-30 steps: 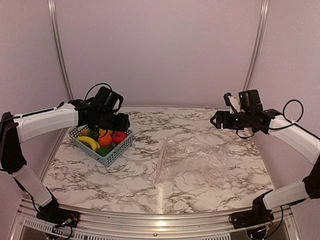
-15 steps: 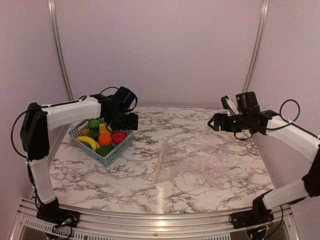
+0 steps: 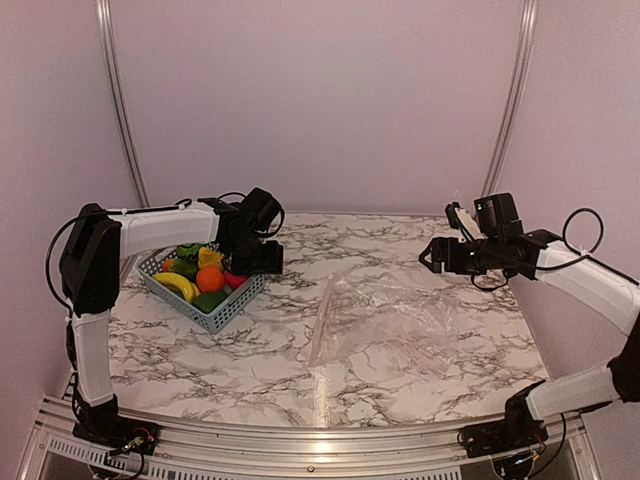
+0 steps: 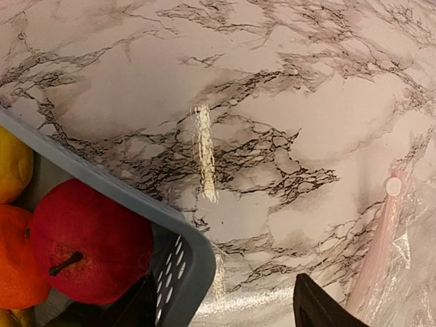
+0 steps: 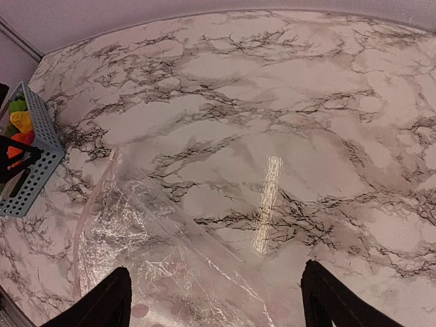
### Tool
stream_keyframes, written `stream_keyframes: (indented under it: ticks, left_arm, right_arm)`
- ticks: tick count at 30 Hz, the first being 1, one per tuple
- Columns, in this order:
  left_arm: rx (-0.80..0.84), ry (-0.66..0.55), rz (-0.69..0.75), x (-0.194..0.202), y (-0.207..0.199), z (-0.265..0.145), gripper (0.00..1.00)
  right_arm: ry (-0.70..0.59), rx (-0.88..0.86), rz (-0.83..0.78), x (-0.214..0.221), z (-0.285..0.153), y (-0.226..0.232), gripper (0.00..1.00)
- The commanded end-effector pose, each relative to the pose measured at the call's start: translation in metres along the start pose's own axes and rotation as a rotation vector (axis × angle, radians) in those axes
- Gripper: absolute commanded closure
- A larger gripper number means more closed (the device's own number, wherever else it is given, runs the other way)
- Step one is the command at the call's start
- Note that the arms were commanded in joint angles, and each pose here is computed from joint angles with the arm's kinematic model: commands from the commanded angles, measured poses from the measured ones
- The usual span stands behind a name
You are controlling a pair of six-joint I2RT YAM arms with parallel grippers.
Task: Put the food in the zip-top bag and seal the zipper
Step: Adjust the bin at the corner of the board.
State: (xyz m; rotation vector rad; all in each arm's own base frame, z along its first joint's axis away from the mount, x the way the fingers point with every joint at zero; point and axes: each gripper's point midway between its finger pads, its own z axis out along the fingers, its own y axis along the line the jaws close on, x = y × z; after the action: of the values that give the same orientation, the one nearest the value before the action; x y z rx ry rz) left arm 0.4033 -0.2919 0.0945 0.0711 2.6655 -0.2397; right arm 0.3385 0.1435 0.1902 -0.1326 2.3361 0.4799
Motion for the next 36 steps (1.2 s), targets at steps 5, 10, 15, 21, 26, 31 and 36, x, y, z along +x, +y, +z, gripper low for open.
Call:
stream_keyframes:
  ticks: [5,10,15,21,26,31,36]
  left_arm:
    - [0.093,0.052,0.087,0.024,-0.029,0.001,0.34]
    - [0.165,0.067,0.181,0.055,-0.053,-0.008,0.35]
    - [0.176,0.113,0.304,0.101,-0.061,-0.030,0.38]
    - [0.180,0.067,0.344,0.142,-0.043,-0.081,0.39]
    - [0.175,-0.056,0.290,0.126,-0.027,-0.114,0.33]
    - [0.207,-0.225,0.276,0.078,-0.050,-0.142,0.30]
    - [0.272,-0.256,0.281,0.047,-0.094,-0.143,0.30]
  right_arm:
    - [0.008,-0.024,0.000,0.002,0.000,0.006,0.18]
    - [0.011,-0.048,0.013,0.002,0.003,0.010,0.18]
    - [0.020,-0.067,0.024,0.002,0.009,0.013,0.19]
    - [0.031,-0.090,0.030,0.004,0.013,0.016,0.19]
    - [0.042,-0.105,0.030,0.002,0.017,0.019,0.19]
    - [0.054,-0.119,0.002,-0.002,0.018,0.027,0.21]
    - [0.062,-0.127,-0.052,-0.007,0.019,0.044,0.21]
